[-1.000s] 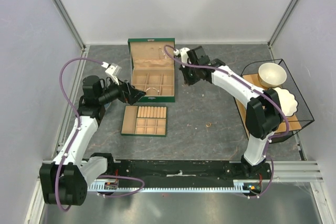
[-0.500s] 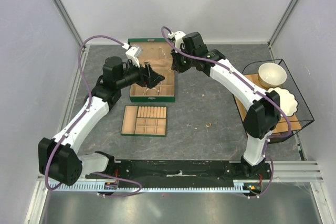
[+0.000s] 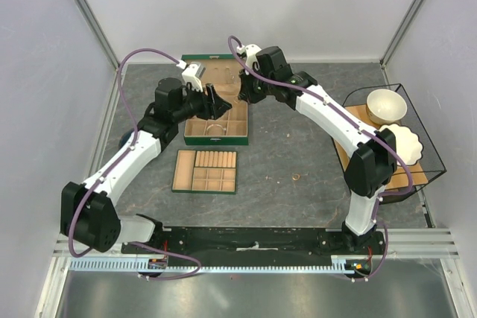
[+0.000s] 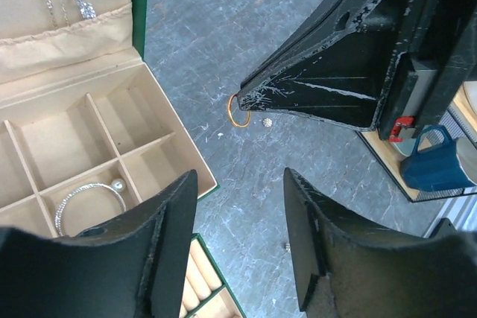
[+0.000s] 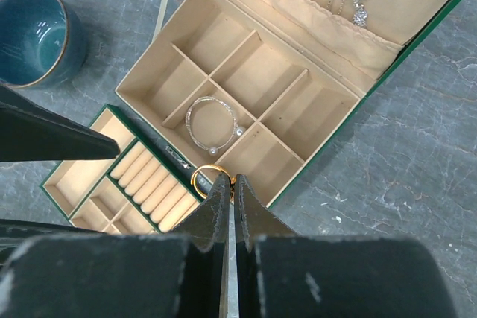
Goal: Organize the mixed jewelry
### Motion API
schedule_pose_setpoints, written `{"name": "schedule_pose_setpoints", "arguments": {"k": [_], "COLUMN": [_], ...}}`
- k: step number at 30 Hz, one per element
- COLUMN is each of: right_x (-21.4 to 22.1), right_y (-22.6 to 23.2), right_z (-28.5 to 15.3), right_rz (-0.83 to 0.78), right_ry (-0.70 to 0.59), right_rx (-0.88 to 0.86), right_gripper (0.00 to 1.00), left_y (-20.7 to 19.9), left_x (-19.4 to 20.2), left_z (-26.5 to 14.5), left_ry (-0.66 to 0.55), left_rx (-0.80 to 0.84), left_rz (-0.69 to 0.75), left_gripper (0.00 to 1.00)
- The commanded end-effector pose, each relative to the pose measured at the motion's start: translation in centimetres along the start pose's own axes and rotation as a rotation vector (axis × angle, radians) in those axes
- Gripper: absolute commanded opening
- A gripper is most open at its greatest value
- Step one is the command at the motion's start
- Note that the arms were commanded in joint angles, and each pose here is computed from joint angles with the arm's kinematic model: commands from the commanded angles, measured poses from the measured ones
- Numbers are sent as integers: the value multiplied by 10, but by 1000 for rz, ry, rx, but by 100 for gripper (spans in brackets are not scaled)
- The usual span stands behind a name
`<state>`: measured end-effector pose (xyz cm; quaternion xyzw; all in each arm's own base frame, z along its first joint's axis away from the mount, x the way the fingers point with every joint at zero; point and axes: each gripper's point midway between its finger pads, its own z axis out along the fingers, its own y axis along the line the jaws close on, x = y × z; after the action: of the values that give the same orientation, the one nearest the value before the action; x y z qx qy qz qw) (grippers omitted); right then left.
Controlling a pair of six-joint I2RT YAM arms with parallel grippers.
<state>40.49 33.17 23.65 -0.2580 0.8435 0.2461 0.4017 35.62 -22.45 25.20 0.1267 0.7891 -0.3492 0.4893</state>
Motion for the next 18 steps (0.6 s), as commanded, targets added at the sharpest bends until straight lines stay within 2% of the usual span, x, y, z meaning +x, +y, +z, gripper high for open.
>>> {"name": "schedule_pose_setpoints", "arguments": {"k": [1,18], "right_x": [-31,-26], "right_y": [18,24], "right_z": [-19,-21], "right_rz": [14,38], "right_ry": [-100,-109], "right_rx": [-48,-57], "right_gripper": [0,0], "left_y": [-10,-10], "left_x": [-21,-24], "left_z": [9,21], "left_ry": [-58,-71], "left_rx": [22,38], "left_rz": [-22,-71], "left_gripper": [55,52]}}
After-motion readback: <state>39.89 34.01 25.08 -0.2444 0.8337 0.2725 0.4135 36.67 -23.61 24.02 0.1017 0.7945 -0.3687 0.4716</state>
